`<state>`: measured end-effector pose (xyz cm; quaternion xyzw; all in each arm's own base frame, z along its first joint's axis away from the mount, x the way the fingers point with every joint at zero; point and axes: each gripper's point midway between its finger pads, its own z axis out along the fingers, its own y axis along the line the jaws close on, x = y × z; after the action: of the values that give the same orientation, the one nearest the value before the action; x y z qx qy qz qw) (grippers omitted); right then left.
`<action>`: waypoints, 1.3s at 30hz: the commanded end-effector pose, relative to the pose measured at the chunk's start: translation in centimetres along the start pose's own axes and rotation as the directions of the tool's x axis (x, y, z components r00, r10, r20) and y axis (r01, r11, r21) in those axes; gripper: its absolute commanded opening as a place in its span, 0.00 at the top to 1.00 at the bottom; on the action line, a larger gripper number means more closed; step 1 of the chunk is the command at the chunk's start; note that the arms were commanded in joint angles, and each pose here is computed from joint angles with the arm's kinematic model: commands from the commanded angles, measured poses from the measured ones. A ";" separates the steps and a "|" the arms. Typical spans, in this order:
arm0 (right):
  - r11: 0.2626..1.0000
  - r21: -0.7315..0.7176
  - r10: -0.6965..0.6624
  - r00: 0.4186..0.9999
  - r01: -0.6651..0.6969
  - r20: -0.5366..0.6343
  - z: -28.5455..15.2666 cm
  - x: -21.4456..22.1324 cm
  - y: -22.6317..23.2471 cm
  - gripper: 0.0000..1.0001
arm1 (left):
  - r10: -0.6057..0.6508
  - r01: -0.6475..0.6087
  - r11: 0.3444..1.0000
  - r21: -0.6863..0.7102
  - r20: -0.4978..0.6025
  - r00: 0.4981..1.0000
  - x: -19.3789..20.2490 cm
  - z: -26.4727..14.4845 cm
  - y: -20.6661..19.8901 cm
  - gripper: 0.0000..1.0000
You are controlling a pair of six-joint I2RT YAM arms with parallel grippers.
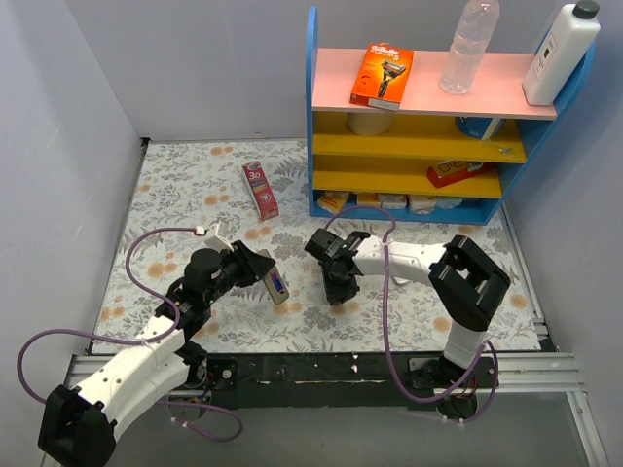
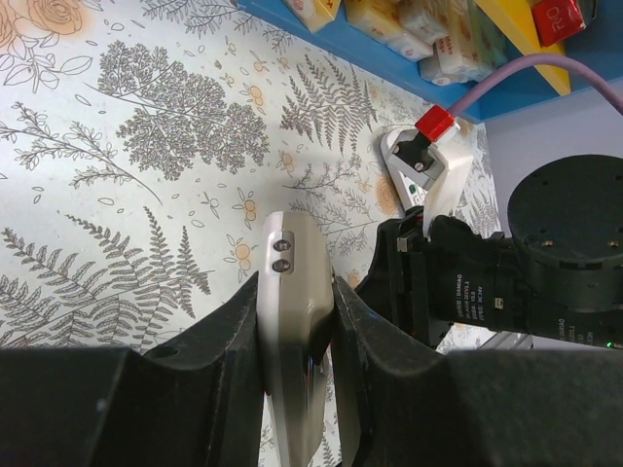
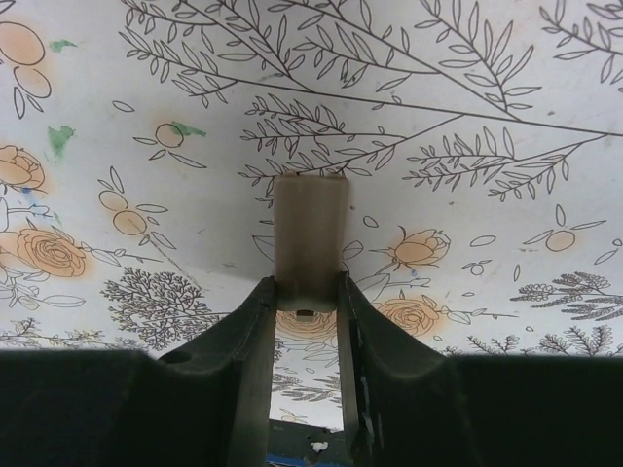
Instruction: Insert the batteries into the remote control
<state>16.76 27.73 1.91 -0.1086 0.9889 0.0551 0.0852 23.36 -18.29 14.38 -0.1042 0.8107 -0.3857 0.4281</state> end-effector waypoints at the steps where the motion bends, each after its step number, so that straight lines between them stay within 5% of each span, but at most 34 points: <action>1: 0.998 0.049 -0.031 1.000 0.031 -0.005 0.4 1.2 -1.5 0.72 | 0.000 -0.003 0.995 0.099 0.031 1.000 -1.3 -0.1 -2.7 1.00; 10: 0.969 -0.036 -0.234 0.956 0.244 0.177 -5.7 -1.9 0.4 0.88 | -0.007 -0.018 0.958 0.285 0.085 0.996 -0.9 -0.4 -4.5 1.00; 20: 0.872 -0.101 -0.439 0.856 0.480 0.274 -15.3 -4.1 3.4 0.93 | -0.092 0.039 0.899 0.435 0.103 0.990 -0.5 0.0 -5.7 1.00; 39: 0.786 -0.095 -0.588 0.786 0.611 0.192 -16.3 -3.2 7.8 0.94 | -0.119 0.074 0.879 0.471 0.067 0.991 -0.9 1.9 -7.9 1.00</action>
<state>15.58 33.41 17.71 -0.4028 0.8953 0.1076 0.1570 23.65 -23.70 17.14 -0.0703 0.6923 -0.5712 0.4353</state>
